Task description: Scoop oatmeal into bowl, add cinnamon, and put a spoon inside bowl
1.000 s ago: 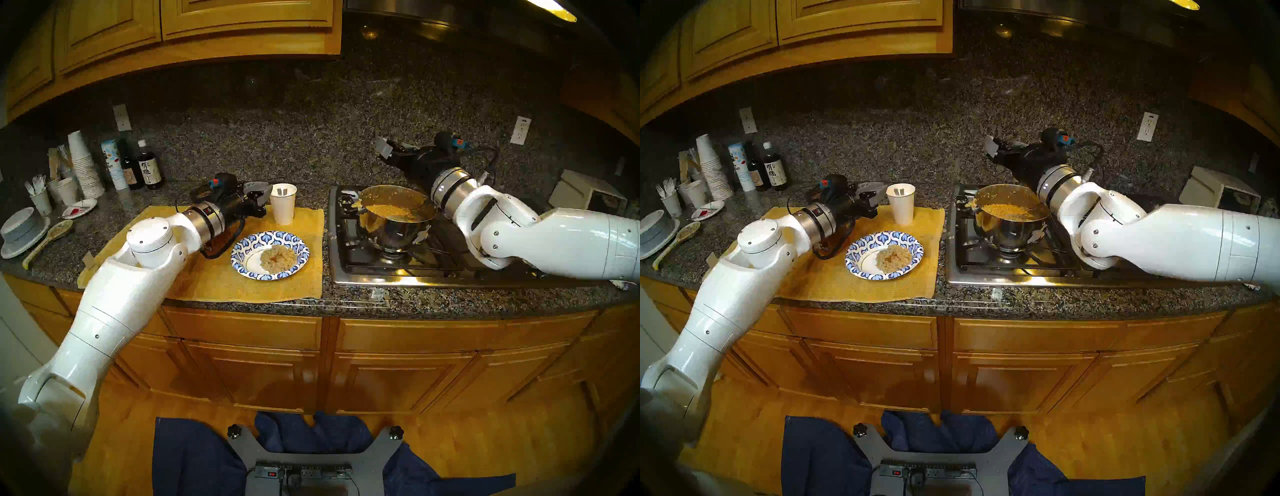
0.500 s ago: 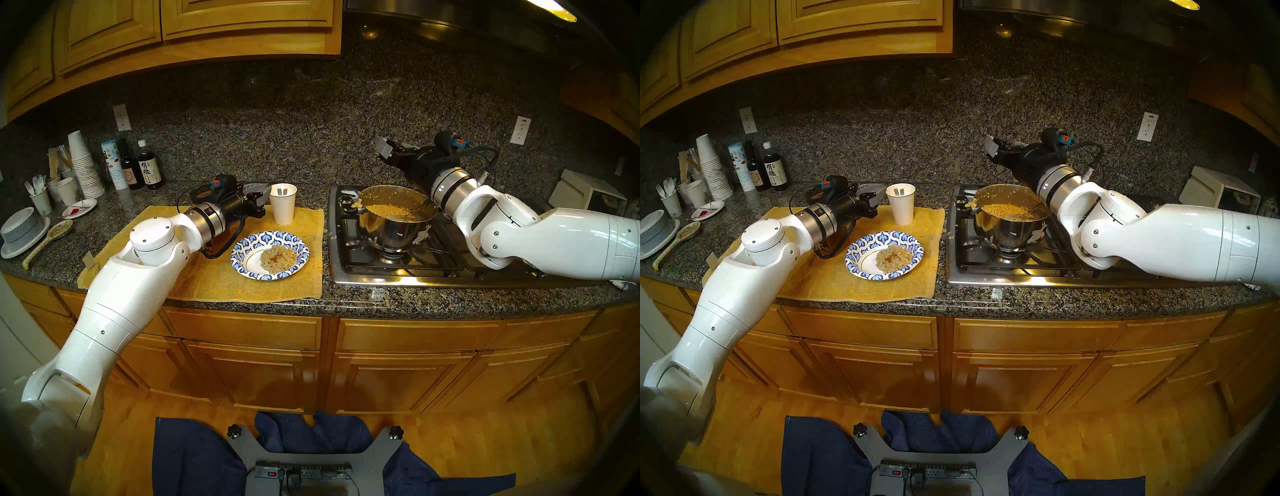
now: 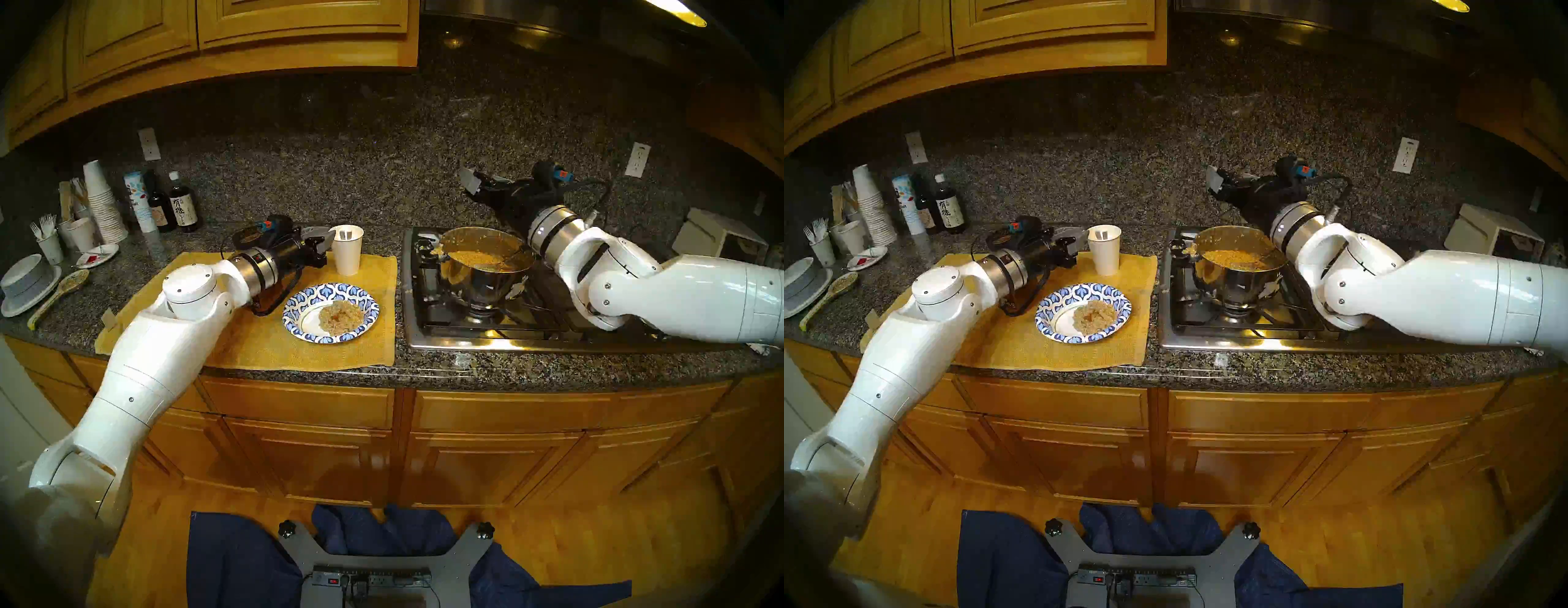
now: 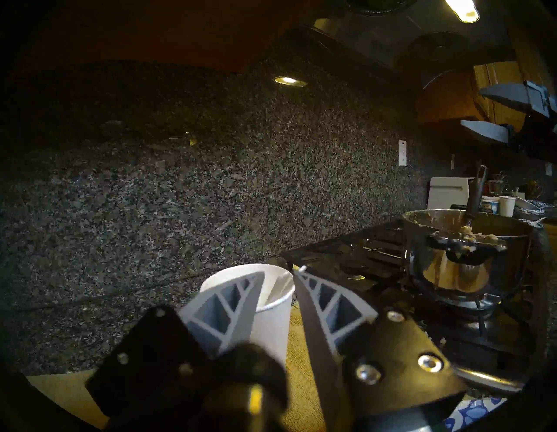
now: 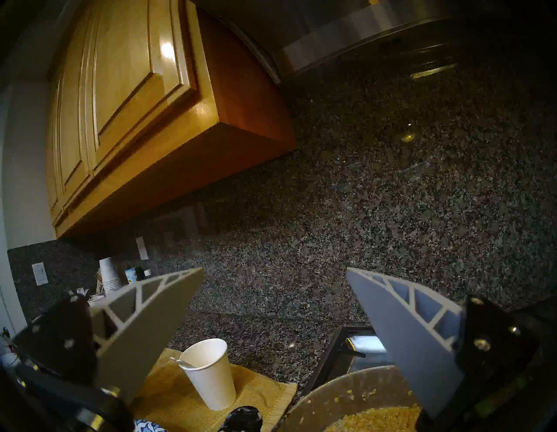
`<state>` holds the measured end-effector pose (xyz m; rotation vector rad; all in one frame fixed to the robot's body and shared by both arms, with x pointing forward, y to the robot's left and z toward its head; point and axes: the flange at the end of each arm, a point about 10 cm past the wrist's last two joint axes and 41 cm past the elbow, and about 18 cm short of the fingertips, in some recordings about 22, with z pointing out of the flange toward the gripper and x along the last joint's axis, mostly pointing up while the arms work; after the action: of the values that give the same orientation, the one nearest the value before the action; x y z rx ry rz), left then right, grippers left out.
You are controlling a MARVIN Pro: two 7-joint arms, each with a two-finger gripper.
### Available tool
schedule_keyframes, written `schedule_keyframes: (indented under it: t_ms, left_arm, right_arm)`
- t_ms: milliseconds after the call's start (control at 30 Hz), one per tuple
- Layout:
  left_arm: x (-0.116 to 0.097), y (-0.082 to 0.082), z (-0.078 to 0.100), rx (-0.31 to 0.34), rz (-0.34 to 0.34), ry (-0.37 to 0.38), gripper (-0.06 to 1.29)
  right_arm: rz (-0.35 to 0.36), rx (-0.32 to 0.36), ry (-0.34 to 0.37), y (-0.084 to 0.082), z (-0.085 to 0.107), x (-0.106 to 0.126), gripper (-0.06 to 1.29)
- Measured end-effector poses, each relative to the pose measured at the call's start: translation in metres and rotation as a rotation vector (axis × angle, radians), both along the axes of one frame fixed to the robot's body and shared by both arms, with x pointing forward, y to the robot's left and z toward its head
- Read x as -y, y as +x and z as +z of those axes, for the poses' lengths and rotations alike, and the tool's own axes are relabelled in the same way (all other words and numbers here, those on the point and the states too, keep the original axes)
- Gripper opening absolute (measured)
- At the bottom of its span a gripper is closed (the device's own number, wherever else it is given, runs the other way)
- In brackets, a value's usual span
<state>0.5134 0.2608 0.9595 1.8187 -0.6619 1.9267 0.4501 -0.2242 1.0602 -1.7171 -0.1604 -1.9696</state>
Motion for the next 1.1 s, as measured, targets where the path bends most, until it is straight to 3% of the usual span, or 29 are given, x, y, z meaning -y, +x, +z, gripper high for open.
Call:
schedule_keyframes:
  t_ms: [1100]
  left_arm:
    - [0.009, 0.017, -0.009, -0.003, -0.013, 0.064, 0.42]
  right_arm:
    - [0.0, 0.0, 0.0, 0.0, 0.0, 0.0, 1.22]
